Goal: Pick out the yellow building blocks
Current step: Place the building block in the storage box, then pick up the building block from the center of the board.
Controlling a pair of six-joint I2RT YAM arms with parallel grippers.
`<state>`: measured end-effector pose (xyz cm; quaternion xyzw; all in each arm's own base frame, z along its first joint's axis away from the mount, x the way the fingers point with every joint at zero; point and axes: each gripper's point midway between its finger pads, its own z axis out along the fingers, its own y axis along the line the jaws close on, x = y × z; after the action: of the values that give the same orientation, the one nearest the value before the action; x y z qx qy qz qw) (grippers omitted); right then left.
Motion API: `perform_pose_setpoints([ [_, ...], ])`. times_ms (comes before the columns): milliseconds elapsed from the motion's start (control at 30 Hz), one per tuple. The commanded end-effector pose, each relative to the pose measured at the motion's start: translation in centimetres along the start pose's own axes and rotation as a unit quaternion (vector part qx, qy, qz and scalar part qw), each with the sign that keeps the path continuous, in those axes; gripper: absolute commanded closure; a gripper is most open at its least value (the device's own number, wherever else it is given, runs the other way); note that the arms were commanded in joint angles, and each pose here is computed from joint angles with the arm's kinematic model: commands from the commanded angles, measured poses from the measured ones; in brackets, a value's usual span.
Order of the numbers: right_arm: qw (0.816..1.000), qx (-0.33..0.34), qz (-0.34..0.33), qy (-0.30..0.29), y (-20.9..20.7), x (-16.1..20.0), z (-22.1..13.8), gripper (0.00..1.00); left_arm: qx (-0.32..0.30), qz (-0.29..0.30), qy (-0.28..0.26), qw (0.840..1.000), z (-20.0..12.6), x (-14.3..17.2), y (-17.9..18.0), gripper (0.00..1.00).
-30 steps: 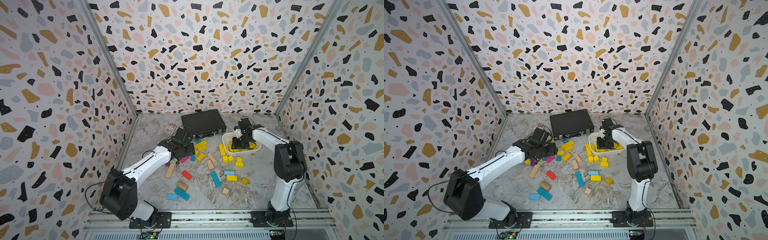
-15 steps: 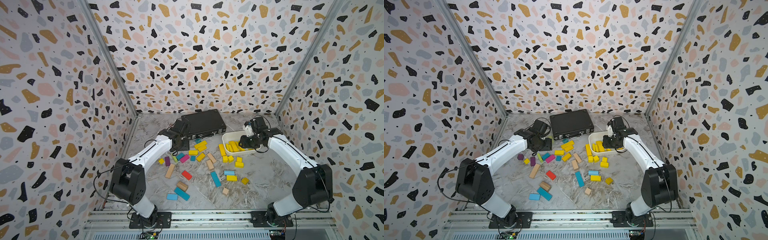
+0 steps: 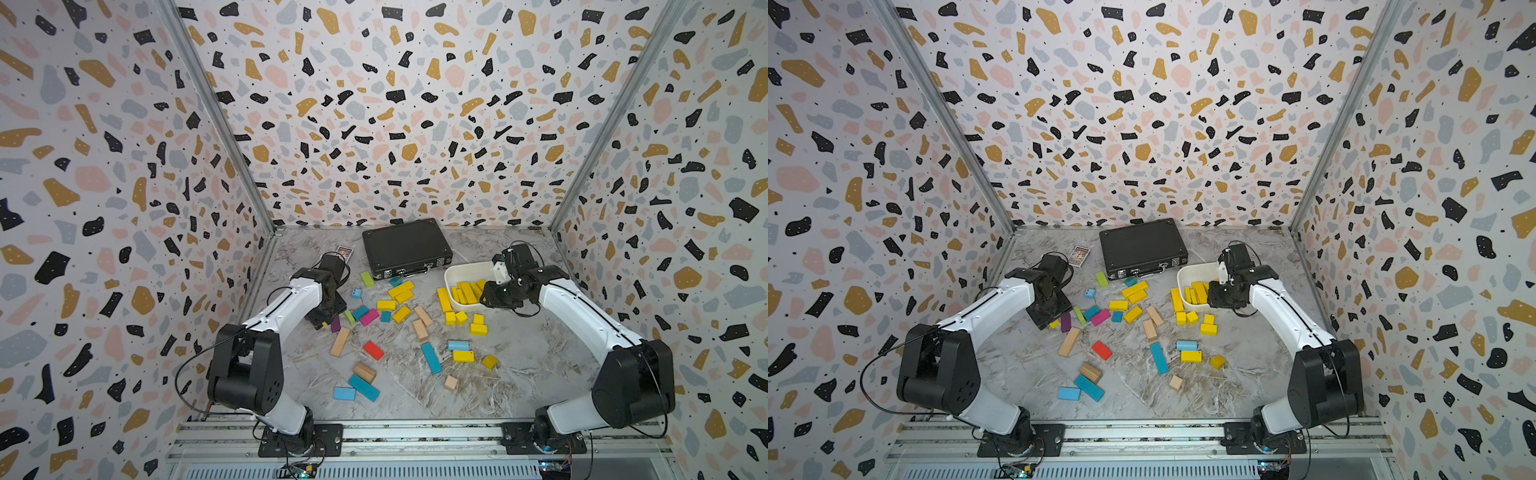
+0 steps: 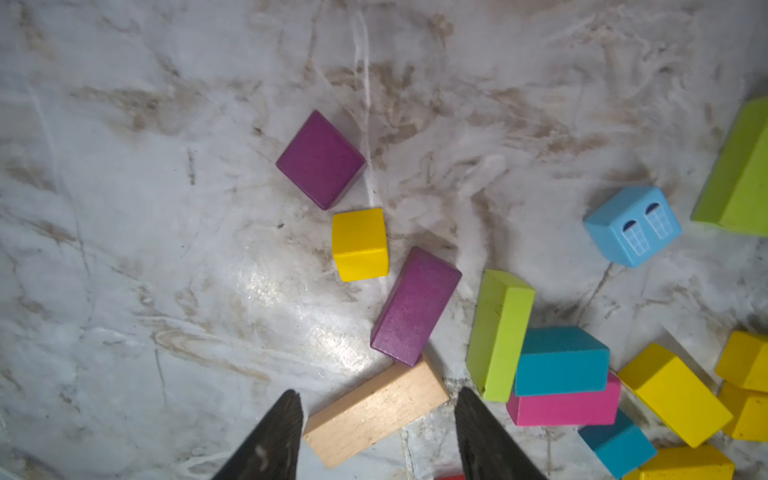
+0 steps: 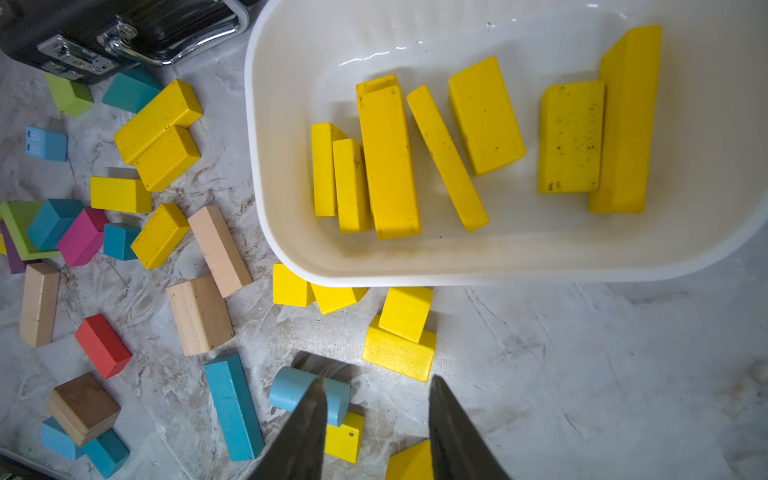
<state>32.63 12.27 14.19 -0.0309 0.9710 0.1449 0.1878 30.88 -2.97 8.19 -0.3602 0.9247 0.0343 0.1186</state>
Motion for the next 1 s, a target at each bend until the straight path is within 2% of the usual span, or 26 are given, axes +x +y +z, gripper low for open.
perform_pose_setpoints([
  [0,1.0,-0.005,0.001,-0.009,0.2,0.1,-1.1,0.58,-0.021,-0.035,0.001,0.999,1.3,-0.8,0.4,0.42],
  [333,1.0,-0.006,0.0,-0.004,0.1,0.8,-1.2,0.58,-0.037,-0.039,0.005,0.999,3.9,-1.8,0.6,0.48],
  [567,1.0,-0.012,0.0,0.002,0.3,0.9,-0.9,0.58,-0.024,-0.036,0.001,0.999,5.5,-2.5,0.2,0.51],
  [967,1.0,-0.015,0.0,0.006,0.4,0.9,-0.7,0.58,-0.051,-0.051,0.011,0.997,7.2,-2.2,1.8,0.59],
])
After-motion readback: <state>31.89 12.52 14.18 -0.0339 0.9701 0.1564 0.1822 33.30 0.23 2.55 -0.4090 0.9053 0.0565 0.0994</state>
